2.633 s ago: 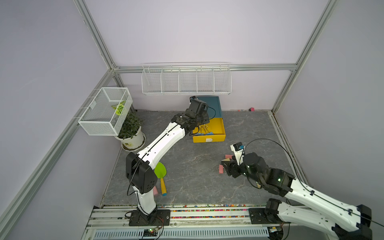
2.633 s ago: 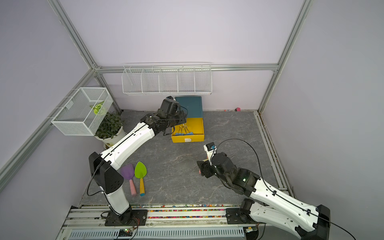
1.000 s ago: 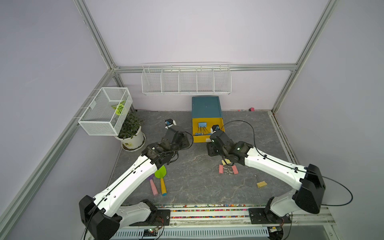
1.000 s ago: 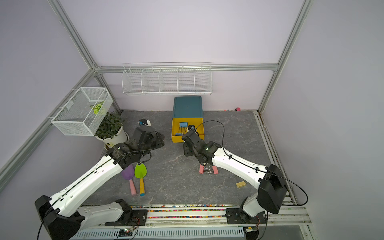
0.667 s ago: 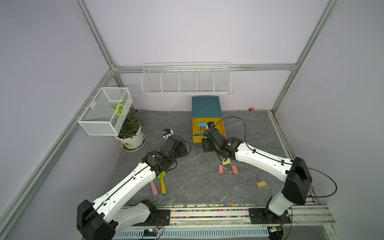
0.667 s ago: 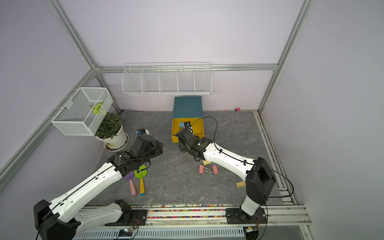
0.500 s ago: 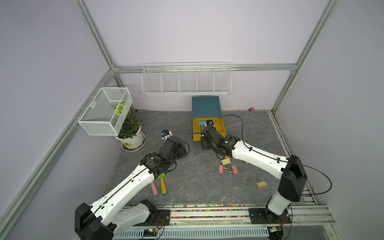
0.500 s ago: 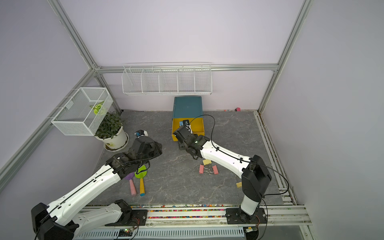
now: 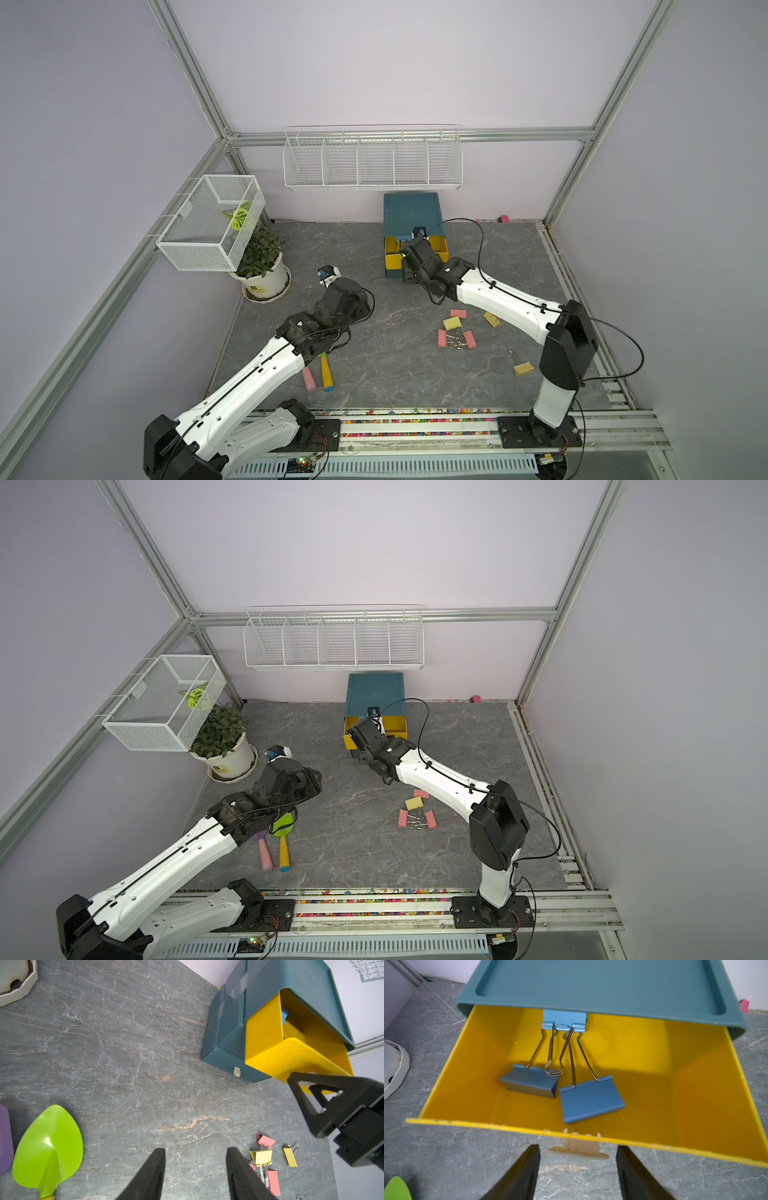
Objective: Put the binder clips in the drawer according to color
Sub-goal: Close the drawer in the storage box.
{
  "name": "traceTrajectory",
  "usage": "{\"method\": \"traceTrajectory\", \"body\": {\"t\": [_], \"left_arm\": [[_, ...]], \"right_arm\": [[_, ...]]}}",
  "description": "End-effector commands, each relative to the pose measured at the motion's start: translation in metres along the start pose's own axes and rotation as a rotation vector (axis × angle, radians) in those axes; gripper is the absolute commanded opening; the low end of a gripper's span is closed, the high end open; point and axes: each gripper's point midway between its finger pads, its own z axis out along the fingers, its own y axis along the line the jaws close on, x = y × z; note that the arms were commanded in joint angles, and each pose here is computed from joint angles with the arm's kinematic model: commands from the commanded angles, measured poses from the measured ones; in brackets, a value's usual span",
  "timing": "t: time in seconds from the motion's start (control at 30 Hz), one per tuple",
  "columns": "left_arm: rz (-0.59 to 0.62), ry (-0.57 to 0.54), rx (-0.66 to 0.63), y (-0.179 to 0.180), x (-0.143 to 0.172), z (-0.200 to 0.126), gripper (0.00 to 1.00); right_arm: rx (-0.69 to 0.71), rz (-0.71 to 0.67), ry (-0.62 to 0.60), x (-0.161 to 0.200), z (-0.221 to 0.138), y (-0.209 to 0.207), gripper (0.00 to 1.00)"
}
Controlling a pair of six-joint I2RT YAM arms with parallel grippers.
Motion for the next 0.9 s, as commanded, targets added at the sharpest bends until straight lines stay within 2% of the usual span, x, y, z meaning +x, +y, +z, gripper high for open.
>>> {"method": "traceTrajectory", "body": {"t": [0.0,0.53,0.87], "left_arm": [[-0.016,0.016,0.01,0.002,0.006,0.001,0.52],[-0.033,0.041,0.045,0.003,0.017,0.005,0.51],[-0.04,0.046,0.062,0.002,0.021,0.008,0.51]], "right_arm": [[0.001,0.005,-0.037,-0.014,0.006,0.001,0.65],[-0.016,0.061,-0.094,-0.049,0.039,0.008,0.64],[-0.016,0.089,-0.094,-0.057,0.054,0.004,0.63]]}}
